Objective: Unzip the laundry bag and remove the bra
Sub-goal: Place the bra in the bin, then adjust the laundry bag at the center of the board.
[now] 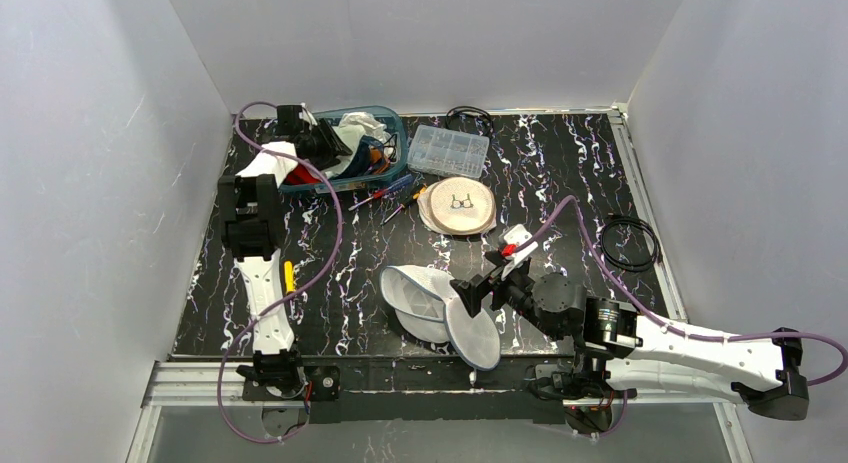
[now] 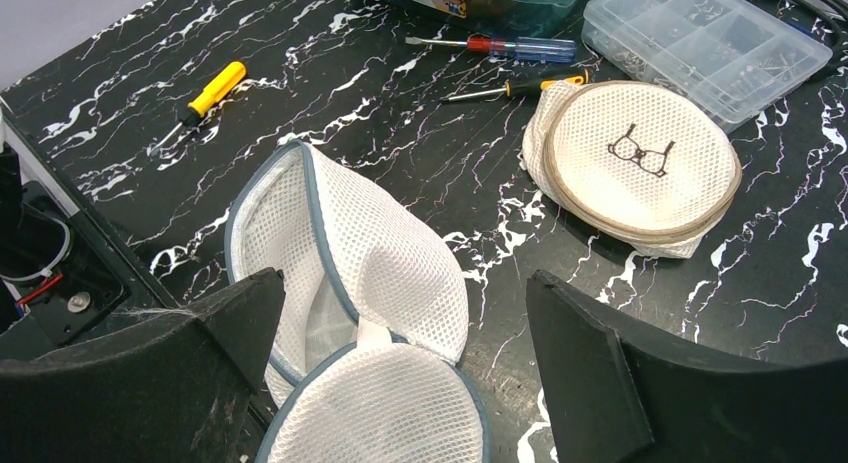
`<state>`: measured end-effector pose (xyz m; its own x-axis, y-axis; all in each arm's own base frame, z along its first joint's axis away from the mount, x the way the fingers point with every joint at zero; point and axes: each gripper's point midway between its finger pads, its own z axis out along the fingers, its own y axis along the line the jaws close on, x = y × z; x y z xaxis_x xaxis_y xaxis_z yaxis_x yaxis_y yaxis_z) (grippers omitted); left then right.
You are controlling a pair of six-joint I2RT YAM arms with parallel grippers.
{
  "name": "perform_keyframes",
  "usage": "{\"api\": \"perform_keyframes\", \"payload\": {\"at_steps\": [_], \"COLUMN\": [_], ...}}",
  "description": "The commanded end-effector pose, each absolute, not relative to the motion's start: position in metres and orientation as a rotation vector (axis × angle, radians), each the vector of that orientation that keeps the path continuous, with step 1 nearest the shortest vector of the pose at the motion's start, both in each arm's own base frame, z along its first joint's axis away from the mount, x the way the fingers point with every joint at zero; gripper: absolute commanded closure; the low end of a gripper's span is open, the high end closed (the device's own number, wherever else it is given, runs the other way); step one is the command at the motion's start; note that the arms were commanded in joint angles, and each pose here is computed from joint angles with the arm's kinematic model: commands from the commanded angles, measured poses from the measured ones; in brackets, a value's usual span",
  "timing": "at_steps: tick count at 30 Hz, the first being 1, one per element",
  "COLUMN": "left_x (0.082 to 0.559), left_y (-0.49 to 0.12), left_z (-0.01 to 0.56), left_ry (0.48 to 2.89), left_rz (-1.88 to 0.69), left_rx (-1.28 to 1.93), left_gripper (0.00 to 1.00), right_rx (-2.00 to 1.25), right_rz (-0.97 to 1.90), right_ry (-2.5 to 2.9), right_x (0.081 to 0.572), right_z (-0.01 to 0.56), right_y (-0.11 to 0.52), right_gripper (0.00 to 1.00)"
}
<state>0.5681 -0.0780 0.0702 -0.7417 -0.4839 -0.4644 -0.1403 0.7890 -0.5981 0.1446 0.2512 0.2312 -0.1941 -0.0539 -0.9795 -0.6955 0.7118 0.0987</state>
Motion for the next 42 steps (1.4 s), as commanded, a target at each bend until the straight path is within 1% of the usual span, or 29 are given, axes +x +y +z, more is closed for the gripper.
{"api": "perform_keyframes", "payload": {"at_steps": [1,5,8,12,13,14,15,16,17,20,23,27,31,33,36,38,42], "left_x": [0.562,0.547,0.521,0.471,0.450,0.430,0.411,0.391,0.370,0.309,0.252,0.200,0.176,0.168,0.159,0.152,0.133], "left_y": [-0.087,-0.089,-0.088,-0.087,-0.086,-0.101,-0.107,-0.114,-0.122,-0.154,-0.184,-0.200,-0.195,-0.193,-0.194,-0.199,-0.223], "left_z": [0.157,0.232,0.281,0.320,0.323,0.324,0.321,0.315,0.307,0.267,0.226,0.198,0.183,0.176,0.181,0.191,0.195], "left_ry": [2.214,2.103,2.032,1.977,1.981,1.999,2.024,2.057,2.096,2.219,2.343,2.404,2.424,2.448,2.413,2.381,2.390], "left_rz": [-0.785,-0.800,-0.790,-0.785,-0.777,-0.784,-0.768,-0.749,-0.727,-0.754,-0.858,-0.925,-0.939,-0.931,-0.929,-0.955,-1.019], "left_rx": [-0.383,-0.324,-0.293,-0.294,-0.304,-0.275,-0.267,-0.253,-0.234,-0.162,-0.091,0.039,0.116,0.141,0.198,0.236,0.278], "left_gripper": [0.49,0.40,0.35,0.29,0.27,0.25,0.21,0.08,0.05,0.05,0.07,0.09,0.08,0.10,0.12,0.10,0.07], "right_rx": [-0.537,-0.507,-0.473,-0.443,-0.446,-0.448,-0.447,-0.442,-0.442,-0.399,-0.322,-0.214,-0.059,0.016,0.127,0.170,0.198], "right_rz": [0.677,0.674,0.674,0.640,0.632,0.623,0.611,0.598,0.575,0.580,0.623,0.728,0.809,0.828,0.831,0.830,0.831], "right_ry": [1.646,1.655,1.658,1.703,1.724,1.752,1.784,1.822,1.865,1.952,2.018,2.073,2.111,2.125,2.161,2.179,2.198], "right_x": [0.150,0.151,0.153,0.156,0.156,0.155,0.155,0.155,0.154,0.151,0.147,0.138,0.130,0.128,0.125,0.123,0.121], "right_z": [0.251,0.257,0.263,0.266,0.264,0.262,0.258,0.251,0.243,0.223,0.203,0.184,0.165,0.154,0.135,0.129,0.121], "right_y": [0.253,0.251,0.246,0.241,0.243,0.244,0.246,0.248,0.248,0.252,0.251,0.245,0.230,0.221,0.206,0.201,0.200], "right_gripper": [0.02,0.01,0.01,0.01,0.01,0.01,0.01,0.01,0.01,0.01,0.01,0.01,0.02,0.03,0.05,0.05,0.05]}}
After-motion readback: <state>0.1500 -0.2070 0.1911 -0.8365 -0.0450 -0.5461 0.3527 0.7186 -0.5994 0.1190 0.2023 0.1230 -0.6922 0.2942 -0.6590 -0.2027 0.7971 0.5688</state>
